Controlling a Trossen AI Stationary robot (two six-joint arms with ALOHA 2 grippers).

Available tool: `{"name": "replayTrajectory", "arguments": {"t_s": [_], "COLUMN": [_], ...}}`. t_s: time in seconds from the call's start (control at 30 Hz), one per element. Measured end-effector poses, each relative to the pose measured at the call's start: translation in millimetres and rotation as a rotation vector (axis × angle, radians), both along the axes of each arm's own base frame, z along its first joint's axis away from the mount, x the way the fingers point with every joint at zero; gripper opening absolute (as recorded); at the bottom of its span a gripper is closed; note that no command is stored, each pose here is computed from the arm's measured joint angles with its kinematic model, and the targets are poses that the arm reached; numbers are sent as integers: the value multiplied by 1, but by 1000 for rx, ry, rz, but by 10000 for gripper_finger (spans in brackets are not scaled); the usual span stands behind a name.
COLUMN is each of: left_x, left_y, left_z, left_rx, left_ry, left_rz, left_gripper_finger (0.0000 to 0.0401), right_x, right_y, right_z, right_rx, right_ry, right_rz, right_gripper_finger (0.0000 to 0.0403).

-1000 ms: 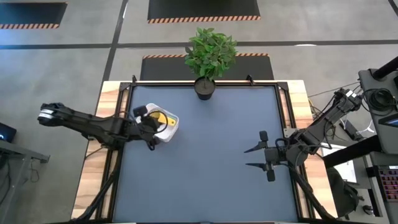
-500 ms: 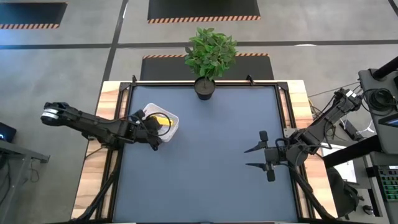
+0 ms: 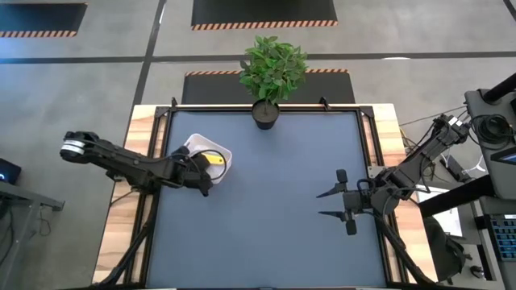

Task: Nest measuring cups in basket
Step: Put the measuring cups into the white bin

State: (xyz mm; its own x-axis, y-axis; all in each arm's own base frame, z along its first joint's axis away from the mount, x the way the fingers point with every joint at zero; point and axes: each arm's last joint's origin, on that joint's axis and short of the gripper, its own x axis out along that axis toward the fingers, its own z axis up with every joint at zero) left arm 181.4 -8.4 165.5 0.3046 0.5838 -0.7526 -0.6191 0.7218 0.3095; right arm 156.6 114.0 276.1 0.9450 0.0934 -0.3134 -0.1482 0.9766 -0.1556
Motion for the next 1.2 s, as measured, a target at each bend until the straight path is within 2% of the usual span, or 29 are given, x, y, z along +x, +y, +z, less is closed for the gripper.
{"name": "replayTrajectory", "arguments": {"t_s": [0.4, 0.83, 1.2], "left_x": [2, 2, 2], "left_y": [0, 0, 0], "left_z": [-3, -3, -3], "left_rx": [-7, -23, -38], "left_ry": [-2, -29, -30], "left_rz": [23, 55, 55], "left_gripper_finger": [86, 138, 145], "right_x": [0, 0, 0], "right_y": [0, 0, 0], "right_z": [0, 0, 0], "right_rx": [0, 1, 1], "right_ry": [0, -1, -1], "right_rz": [0, 0, 0], "right_gripper_finger": [203, 203, 203]}}
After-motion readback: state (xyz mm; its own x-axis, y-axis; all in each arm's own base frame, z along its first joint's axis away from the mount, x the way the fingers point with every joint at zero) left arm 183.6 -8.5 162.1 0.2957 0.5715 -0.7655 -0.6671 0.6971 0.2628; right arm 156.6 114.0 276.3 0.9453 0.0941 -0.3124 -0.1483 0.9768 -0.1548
